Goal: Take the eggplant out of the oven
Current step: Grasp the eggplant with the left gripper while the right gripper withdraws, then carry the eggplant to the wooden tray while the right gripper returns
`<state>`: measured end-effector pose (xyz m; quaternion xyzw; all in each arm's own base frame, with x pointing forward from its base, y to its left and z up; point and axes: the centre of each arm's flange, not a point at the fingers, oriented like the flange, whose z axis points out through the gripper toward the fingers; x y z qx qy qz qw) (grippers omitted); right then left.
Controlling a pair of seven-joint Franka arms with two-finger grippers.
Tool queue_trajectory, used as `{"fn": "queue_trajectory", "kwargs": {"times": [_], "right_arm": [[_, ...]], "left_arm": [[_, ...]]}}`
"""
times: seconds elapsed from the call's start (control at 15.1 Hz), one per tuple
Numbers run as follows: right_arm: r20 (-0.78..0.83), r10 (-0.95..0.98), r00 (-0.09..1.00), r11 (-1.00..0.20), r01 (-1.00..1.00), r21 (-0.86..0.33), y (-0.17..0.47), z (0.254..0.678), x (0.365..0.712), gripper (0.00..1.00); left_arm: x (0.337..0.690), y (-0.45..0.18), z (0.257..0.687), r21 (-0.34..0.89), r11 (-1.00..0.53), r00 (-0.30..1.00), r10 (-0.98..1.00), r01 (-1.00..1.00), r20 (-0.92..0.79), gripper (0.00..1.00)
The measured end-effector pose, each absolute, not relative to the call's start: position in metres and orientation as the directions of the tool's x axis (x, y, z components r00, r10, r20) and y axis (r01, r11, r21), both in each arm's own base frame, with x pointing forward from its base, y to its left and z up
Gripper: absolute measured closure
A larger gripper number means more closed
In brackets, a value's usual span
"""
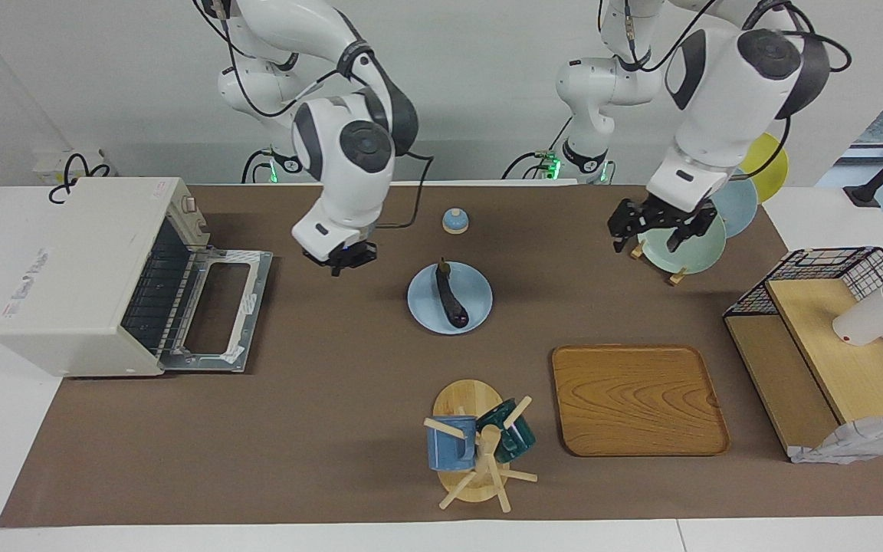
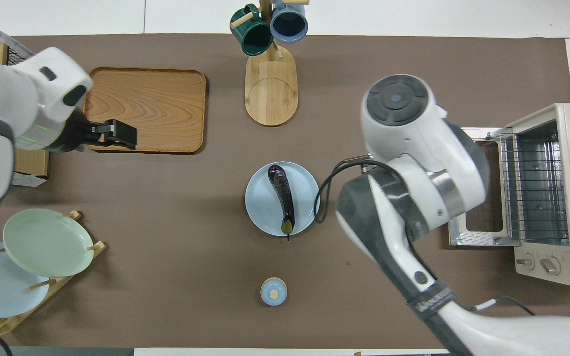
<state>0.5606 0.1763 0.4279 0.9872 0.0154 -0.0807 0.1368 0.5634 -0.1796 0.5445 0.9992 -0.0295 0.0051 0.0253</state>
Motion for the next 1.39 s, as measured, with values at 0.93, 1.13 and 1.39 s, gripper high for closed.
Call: {"fn": "queue_trajectory", "kwargs": {"times": [0.93,1.13,1.39], "right_arm": [[-0.104,0.009,0.995,-0.969,0.034,0.246,0.059,0.312,0.542,0.99],[-0.115,0.006,0.993,-0.969,0.035,0.245,0.055,0.302,0.538,0.99],[-0.121,0.009,0.993,-0.969,0.038,0.244,0.051,0.3,0.538,0.99]], "left_arm": [[0.534,-0.405,0.353,0.115,-0.989,0.995,-0.098,-0.094,-0.029,0.0],[0.518,-0.419,0.332,0.098,-0.988,0.99,-0.127,-0.12,-0.06,0.0],[0.504,-0.424,0.31,0.098,-0.989,0.992,-0.117,-0.111,-0.055,0.0]]}}
